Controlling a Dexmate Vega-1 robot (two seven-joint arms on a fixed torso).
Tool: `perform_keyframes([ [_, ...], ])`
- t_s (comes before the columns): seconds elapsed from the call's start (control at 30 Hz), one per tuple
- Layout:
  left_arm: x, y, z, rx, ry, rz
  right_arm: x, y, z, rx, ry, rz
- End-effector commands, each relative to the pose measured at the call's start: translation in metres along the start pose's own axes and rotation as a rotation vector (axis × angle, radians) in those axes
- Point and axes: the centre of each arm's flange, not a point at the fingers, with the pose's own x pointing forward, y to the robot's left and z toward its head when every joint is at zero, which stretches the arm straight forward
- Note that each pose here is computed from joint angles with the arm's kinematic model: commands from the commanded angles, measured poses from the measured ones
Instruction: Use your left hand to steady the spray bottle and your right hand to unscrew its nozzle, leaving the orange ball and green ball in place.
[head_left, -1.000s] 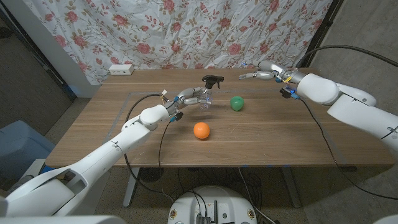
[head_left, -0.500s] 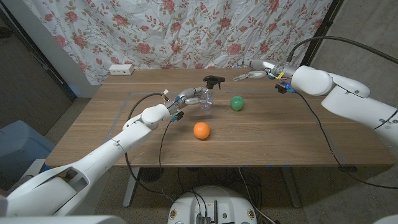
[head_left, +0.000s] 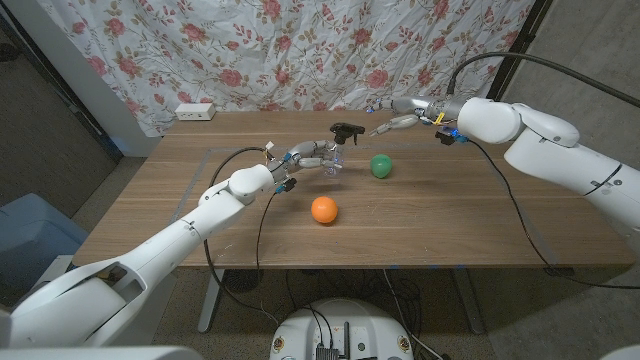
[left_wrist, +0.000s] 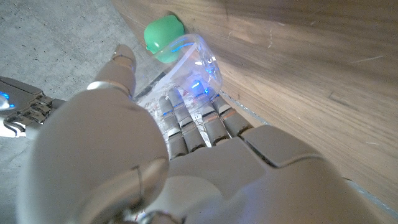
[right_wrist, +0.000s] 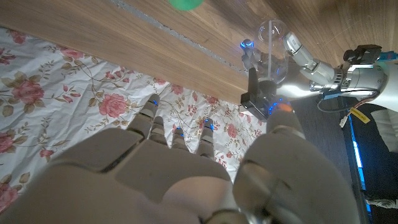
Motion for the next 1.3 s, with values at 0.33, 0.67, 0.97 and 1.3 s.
perform_keyframes([
  [0.33, 0.000, -0.005, 0.003, 0.022, 0.003, -0.017, 0.009, 0.005, 0.006, -0.042, -0.015, -0.012],
  [0.67, -0.001, -0.009, 0.005, 0.024, -0.002, -0.022, 0.012, 0.010, 0.012, -0.030, -0.031, -0.012],
  [0.97, -0.001, -0.011, 0.006, 0.031, 0.000, -0.035, 0.012, 0.016, 0.018, -0.019, -0.045, -0.041],
  [1.3, 0.000, -0.012, 0.006, 0.036, -0.001, -0.044, 0.012, 0.020, 0.018, 0.004, -0.047, -0.081],
])
